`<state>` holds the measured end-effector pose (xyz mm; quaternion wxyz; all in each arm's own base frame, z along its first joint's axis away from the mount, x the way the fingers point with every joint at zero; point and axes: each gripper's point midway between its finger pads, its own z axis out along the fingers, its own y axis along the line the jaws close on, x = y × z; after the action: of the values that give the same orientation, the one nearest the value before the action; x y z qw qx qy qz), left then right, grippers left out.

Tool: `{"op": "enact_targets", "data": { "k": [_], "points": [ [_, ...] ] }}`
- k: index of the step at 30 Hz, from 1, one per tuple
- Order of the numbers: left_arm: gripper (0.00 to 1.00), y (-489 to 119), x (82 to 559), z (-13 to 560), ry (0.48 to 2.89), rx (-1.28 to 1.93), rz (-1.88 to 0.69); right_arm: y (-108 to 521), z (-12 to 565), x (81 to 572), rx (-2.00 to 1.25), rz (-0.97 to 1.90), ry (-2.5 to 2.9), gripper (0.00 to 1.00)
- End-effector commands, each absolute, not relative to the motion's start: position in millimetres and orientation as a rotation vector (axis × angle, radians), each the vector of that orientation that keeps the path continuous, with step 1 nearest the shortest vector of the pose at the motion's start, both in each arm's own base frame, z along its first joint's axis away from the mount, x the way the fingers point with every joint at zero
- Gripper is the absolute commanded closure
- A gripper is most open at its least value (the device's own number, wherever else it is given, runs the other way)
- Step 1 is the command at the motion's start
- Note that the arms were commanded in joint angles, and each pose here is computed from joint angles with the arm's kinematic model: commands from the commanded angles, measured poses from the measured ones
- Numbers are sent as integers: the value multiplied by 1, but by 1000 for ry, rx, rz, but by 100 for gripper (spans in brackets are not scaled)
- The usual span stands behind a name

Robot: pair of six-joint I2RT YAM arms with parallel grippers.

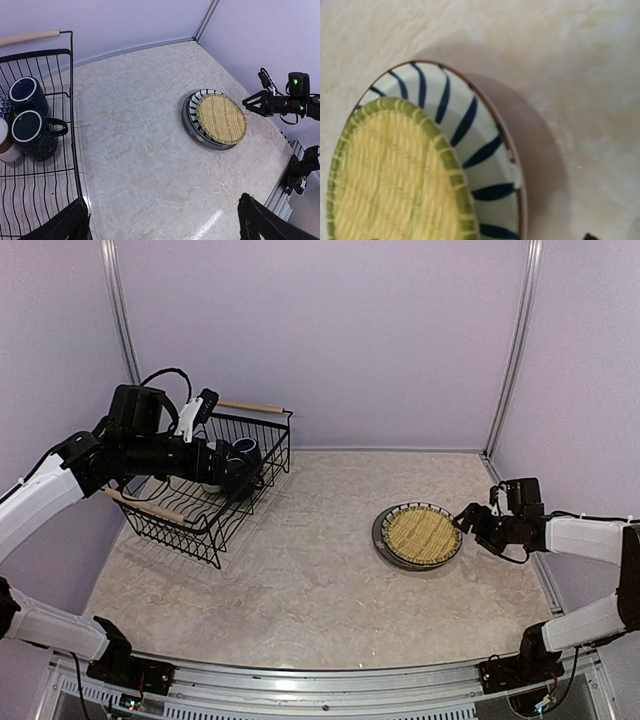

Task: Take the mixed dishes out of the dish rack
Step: Place the plate at the center of the board, then grab the cup from the dish rack.

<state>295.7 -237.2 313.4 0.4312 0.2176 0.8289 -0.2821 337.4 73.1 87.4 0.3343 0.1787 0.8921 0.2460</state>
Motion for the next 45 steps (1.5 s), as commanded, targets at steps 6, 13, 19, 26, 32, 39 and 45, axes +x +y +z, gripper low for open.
{"op": "enact_targets", "data": {
  "k": [6, 13, 19, 26, 32, 39, 45],
  "points": [
    [1, -206, 322, 319, 2058, 350, -669, 63, 111, 323, 368, 471, 2319, 3],
    [1, -164, 354, 314, 2024, 109, -553, 55, 119, 312, 318, 411, 2276, 0],
    [1, -121, 374, 305, 2081, -73, -435, 44, 130, 308, 353, 389, 2226, 0],
    [1, -108, 405, 270, 2349, -198, -402, 42, 136, 307, 342, 385, 2206, 0],
    [1, -112, 437, 230, 2483, -357, -368, 46, 132, 305, 321, 410, 2205, 0],
    [1, -127, 470, 209, 2531, -512, -290, 46, 130, 304, 317, 410, 2213, 0],
    [1, -140, 488, 188, 2630, -430, -163, 44, 136, 303, 319, 400, 2199, 0]
  ]
}}
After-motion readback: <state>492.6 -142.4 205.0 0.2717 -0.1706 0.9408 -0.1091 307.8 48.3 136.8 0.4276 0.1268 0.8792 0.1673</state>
